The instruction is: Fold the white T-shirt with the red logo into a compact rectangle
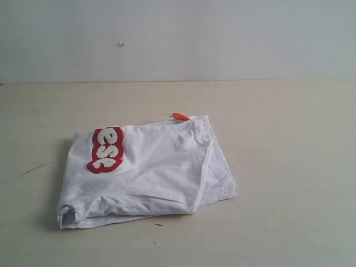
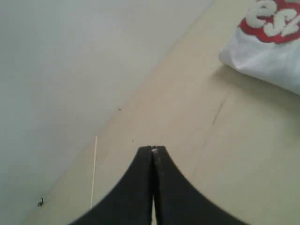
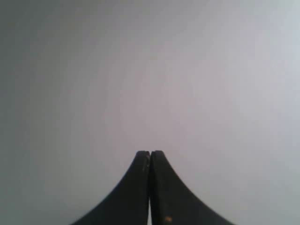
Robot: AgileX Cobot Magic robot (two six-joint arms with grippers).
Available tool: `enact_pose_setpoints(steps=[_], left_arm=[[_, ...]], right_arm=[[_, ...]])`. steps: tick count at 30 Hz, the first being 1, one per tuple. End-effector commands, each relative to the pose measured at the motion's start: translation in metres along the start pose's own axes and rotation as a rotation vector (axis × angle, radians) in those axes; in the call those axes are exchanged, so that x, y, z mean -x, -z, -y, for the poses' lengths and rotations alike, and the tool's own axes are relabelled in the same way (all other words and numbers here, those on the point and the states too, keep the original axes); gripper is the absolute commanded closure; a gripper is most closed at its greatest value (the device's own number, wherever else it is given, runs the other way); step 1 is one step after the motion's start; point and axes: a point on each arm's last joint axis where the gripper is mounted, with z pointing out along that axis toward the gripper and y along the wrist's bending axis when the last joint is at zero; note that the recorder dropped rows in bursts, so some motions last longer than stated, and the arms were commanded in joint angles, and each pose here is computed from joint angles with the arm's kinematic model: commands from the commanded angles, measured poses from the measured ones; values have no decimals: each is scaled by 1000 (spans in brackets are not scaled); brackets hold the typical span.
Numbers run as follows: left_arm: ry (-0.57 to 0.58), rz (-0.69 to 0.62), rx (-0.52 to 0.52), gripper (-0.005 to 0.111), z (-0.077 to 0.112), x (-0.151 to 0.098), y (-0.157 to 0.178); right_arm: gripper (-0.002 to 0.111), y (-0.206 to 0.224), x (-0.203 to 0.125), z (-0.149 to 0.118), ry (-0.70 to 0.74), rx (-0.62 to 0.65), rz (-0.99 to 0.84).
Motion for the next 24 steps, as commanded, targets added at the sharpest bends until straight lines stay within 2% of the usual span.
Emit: enact_pose_setpoints(steps=[1, 8, 24], left_arm=[[11, -10, -10, 107, 2, -1, 0], [54, 0, -21, 107, 3, 0, 0], [56, -18, -38, 107, 4, -2, 0]], right_arm=[[108, 0, 1, 0, 9, -1, 7], [108, 0, 1, 0, 9, -1, 7], [108, 0, 1, 0, 9, -1, 7]])
